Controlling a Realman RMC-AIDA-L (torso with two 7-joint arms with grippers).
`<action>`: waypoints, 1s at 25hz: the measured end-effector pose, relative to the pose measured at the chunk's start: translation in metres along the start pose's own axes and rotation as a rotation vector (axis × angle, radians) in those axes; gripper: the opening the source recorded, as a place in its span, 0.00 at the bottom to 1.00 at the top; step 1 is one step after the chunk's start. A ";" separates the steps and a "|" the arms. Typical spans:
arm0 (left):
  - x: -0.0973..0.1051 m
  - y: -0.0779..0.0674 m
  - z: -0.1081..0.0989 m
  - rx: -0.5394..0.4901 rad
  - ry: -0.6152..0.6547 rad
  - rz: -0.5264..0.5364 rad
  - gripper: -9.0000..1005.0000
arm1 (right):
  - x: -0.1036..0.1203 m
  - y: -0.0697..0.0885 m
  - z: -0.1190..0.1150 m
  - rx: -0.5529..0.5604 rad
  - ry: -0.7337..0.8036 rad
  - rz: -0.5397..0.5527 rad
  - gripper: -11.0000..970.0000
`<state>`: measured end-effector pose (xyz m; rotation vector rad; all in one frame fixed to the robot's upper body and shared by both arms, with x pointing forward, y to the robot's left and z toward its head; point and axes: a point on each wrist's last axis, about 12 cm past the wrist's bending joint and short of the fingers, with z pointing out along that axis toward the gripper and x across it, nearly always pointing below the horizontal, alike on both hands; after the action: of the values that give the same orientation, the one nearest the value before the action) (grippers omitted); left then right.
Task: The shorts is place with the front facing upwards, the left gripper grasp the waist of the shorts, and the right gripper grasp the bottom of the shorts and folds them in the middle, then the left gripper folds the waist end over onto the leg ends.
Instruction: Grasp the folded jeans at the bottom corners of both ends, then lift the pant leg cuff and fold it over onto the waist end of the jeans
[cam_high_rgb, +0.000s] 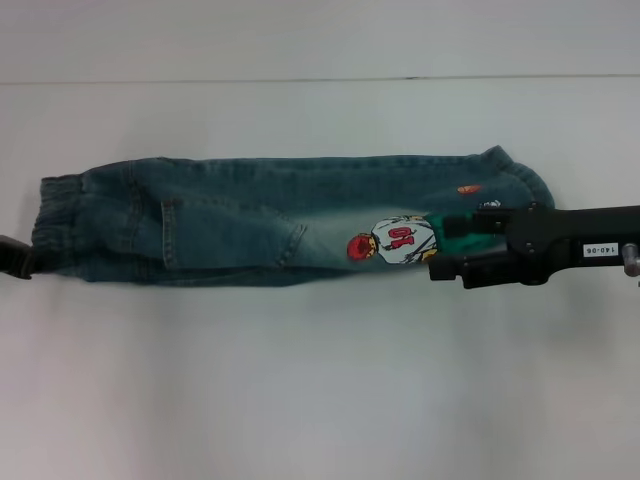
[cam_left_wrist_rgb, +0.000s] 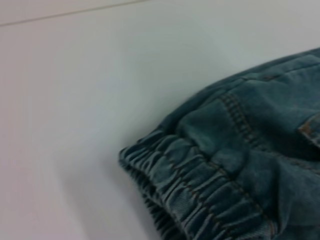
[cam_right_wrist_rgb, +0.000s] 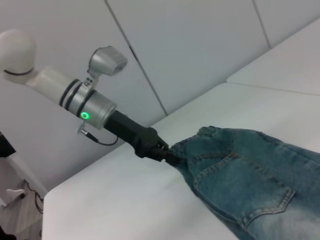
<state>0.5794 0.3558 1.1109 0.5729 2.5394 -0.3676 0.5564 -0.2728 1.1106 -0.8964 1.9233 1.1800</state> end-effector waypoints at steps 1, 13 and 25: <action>-0.001 -0.001 -0.001 0.007 0.002 0.005 0.20 | 0.000 0.000 0.000 0.003 0.000 0.000 0.97; -0.035 -0.018 -0.034 0.124 -0.077 0.107 0.06 | 0.008 -0.009 0.006 0.082 -0.024 0.017 0.75; -0.109 -0.058 -0.066 0.369 -0.261 0.216 0.05 | 0.030 -0.030 0.056 0.365 -0.296 0.034 0.22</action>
<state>0.6106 0.2931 1.2321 0.8655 2.1460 -0.7848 0.5778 -0.2373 1.0534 -0.4684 1.8324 0.8821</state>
